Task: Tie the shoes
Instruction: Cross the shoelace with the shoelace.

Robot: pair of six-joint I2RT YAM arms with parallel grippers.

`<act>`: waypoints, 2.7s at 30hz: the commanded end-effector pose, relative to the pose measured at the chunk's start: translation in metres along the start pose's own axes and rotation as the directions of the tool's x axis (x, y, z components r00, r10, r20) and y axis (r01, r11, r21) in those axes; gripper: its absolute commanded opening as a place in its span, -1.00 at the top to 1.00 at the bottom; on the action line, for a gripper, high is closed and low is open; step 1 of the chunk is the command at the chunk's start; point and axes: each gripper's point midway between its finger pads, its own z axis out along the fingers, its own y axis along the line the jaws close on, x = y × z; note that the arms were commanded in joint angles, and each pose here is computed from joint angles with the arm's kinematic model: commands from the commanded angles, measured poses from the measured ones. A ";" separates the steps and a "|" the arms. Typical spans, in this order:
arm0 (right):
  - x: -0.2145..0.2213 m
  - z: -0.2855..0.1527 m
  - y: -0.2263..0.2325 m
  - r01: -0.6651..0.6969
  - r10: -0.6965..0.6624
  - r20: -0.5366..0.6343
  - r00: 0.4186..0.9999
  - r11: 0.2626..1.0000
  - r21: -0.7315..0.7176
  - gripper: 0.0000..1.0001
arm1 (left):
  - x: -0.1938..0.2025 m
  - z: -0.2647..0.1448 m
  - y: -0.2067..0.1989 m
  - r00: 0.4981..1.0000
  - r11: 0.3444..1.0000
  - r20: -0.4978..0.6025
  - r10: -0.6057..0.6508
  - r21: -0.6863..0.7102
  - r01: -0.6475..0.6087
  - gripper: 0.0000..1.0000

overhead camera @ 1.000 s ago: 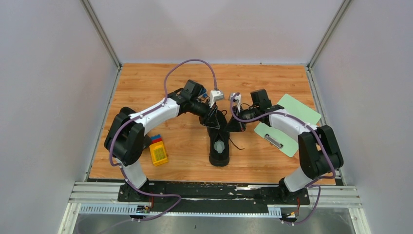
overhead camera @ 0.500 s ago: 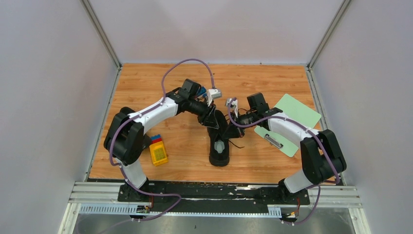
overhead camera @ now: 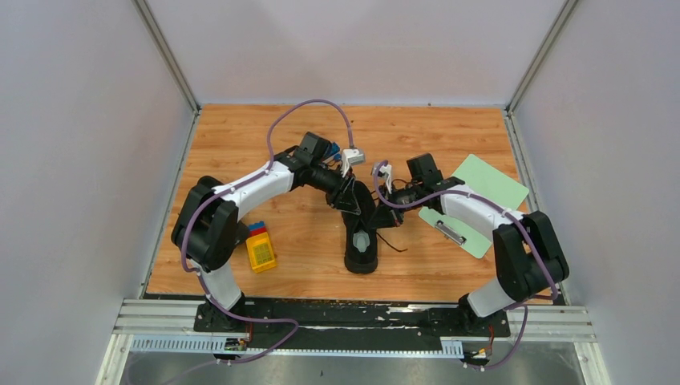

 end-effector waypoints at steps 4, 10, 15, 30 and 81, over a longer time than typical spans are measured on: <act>-0.001 0.001 -0.007 -0.022 0.022 -0.005 1.000 1.000 0.017 1.00 | -0.005 0.009 0.001 0.998 0.998 0.006 0.055 0.016 -0.055 0.37; 0.000 0.001 -0.007 -0.029 0.029 -0.006 1.000 0.999 0.017 1.00 | -0.006 0.013 -0.002 0.996 0.996 -0.017 0.089 0.010 -0.089 0.51; 0.000 0.001 -0.006 -0.030 0.030 -0.004 1.000 0.999 0.016 1.00 | -0.010 0.010 0.003 0.994 0.994 -0.018 0.103 -0.038 -0.104 0.72; -0.001 0.002 -0.006 -0.038 0.038 -0.003 0.999 0.999 0.015 1.00 | -0.023 -0.005 0.010 0.992 0.981 0.004 0.124 -0.151 -0.122 0.78; -0.002 -0.005 -0.007 -0.061 0.060 0.016 0.998 0.998 0.028 1.00 | -0.006 0.027 0.000 0.972 0.977 -0.114 0.204 -0.037 -0.210 0.43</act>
